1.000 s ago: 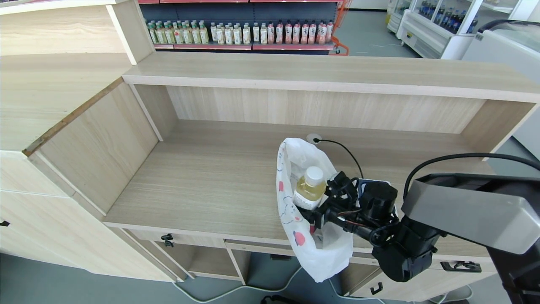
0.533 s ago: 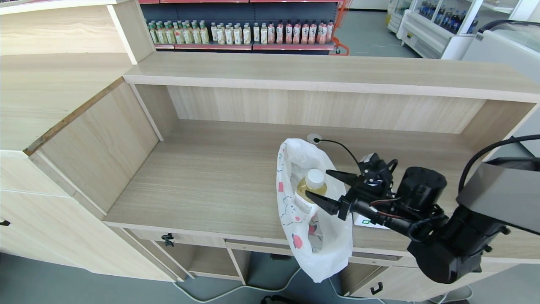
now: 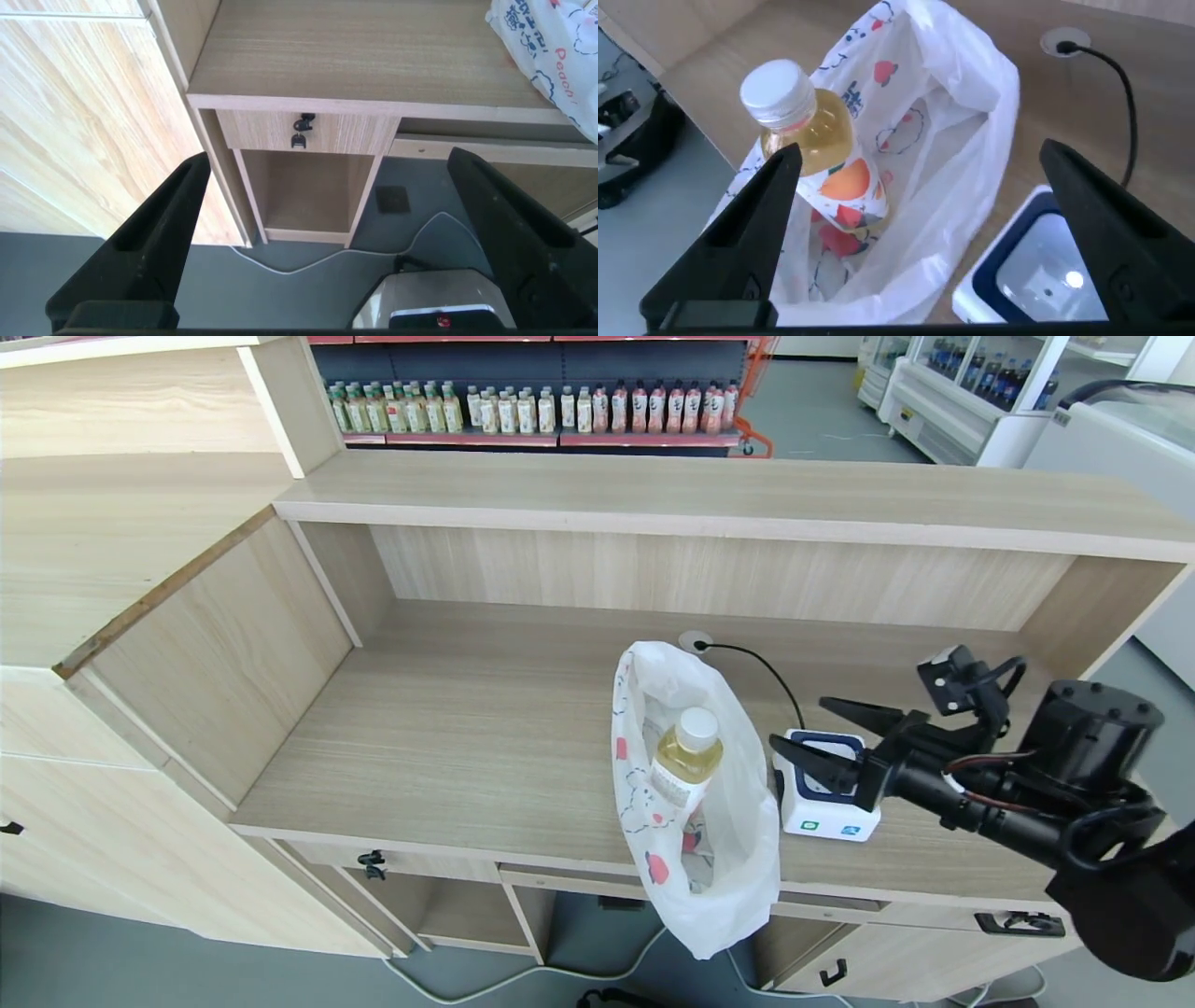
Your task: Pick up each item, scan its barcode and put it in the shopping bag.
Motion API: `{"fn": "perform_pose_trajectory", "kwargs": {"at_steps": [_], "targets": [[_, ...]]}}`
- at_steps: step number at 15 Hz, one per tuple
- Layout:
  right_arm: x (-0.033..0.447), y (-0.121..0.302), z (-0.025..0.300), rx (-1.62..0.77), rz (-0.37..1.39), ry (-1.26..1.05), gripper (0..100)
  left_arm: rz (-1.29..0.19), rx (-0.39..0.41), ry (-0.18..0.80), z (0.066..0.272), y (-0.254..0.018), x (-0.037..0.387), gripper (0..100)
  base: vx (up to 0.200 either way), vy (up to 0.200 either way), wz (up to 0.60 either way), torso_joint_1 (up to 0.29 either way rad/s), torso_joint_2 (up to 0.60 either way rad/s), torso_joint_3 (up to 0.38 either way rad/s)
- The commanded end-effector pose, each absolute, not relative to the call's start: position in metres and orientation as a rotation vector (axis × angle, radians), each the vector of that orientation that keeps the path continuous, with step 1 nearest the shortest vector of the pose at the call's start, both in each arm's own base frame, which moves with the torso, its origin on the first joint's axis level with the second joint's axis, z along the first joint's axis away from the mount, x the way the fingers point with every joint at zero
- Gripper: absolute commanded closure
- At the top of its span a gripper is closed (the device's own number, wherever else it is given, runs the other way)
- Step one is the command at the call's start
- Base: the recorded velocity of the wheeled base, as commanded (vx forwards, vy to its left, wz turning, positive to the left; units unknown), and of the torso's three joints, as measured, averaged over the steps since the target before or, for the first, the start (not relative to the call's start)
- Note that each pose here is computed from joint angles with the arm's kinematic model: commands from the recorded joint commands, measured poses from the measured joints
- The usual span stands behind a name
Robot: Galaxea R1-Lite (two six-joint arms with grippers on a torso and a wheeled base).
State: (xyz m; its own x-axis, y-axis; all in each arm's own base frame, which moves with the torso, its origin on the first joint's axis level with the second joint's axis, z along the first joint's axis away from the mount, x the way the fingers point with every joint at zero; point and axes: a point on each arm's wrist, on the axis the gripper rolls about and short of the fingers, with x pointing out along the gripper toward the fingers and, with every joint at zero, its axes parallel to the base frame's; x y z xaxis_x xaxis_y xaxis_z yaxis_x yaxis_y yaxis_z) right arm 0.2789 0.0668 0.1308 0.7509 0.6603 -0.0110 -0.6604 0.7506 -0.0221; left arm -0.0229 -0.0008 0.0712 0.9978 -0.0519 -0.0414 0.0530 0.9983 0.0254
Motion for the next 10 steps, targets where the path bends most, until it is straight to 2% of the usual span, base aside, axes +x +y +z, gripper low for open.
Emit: {"fn": "perform_pose_trajectory", "kwargs": {"at_steps": [1, 3, 6, 10], "targets": [[0.232, 0.016, 0.166, -0.055, 0.533, 0.002, 0, -0.053, 0.027, 0.042, 0.071, -0.001, -0.023, 0, 0.000, 0.000, 0.00, 0.000, 0.00, 0.000], [0.209, -0.024, 0.178, -0.070, 0.294, 0.042, 0, -0.053, 0.027, 0.042, 0.071, -0.001, -0.023, 0, 0.000, 0.000, 0.00, 0.000, 0.00, 0.000], [0.186, -0.050, 0.169, -0.072, 0.022, 0.115, 0, -0.053, 0.027, 0.042, 0.071, -0.001, -0.023, 0, 0.000, 0.000, 0.00, 0.000, 0.00, 0.000], [0.177, -0.064, 0.162, -0.070, -0.080, 0.144, 0, -0.053, 0.027, 0.042, 0.071, -0.001, -0.023, 0, 0.000, 0.000, 0.00, 0.000, 0.00, 0.000]]}}
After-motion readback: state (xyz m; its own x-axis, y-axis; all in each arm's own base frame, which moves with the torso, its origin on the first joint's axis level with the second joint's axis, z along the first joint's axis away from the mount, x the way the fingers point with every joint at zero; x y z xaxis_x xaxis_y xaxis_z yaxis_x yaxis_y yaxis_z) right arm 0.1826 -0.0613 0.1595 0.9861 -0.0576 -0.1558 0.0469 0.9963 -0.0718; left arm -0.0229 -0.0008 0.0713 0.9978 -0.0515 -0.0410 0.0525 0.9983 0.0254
